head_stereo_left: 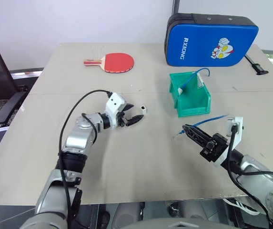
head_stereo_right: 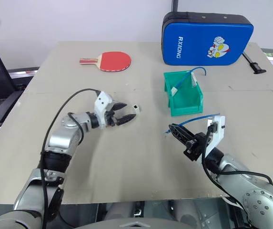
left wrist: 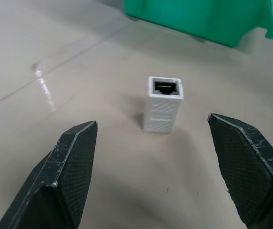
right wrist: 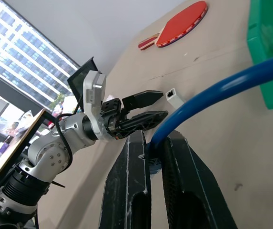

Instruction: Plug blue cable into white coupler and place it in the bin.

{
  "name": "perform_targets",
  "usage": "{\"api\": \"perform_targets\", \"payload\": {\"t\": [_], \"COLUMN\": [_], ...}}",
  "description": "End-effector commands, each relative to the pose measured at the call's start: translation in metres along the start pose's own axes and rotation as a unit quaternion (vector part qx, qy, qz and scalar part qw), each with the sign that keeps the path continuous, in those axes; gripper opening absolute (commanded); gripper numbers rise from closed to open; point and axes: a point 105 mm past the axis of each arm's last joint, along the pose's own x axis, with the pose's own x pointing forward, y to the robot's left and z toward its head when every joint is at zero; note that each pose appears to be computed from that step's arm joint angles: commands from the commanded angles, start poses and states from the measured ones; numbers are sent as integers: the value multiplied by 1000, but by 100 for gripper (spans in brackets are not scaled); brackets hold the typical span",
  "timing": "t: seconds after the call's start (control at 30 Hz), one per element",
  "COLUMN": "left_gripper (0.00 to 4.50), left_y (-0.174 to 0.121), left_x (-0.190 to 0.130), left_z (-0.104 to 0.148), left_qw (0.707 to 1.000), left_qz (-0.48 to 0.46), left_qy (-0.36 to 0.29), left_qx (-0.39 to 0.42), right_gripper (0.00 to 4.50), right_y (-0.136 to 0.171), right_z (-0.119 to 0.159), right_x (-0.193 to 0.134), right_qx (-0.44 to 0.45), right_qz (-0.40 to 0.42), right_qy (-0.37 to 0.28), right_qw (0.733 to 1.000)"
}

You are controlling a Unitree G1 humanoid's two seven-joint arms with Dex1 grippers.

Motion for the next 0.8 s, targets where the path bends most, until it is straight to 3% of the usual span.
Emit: {"api": "perform_targets", "payload": {"t": [0.03,0.07,0.1,0.13,0.3,0.5,0.8], "left_gripper": [379,379,326,302,53,47,47], "left_y": [6,9,10,9,6,-20,-77], "left_x": [14,18,20,22,28,26,32], "left_z": [6,4,3,2,1,10,8], "left_qw": [999,999,999,999,999,991,957], "left_qz": [1,4,4,-1,-24,-125,-270], "left_qy": [1,5,8,8,2,-24,2], "left_qx": [32,33,36,37,41,30,105], "right_gripper": [0,0,0,0,0,0,0], "right_y": [12,12,12,12,11,5,-8], "right_z": [6,6,6,6,5,12,11], "right_x": [-1,-2,-2,-2,-2,4,46], "right_qx": [-17,-19,-21,-22,-33,-128,-321], "right_qz": [15,14,13,11,6,7,65], "right_qy": [-16,-17,-18,-18,-16,3,111], "right_qw": [1000,1000,1000,1000,999,992,938]}}
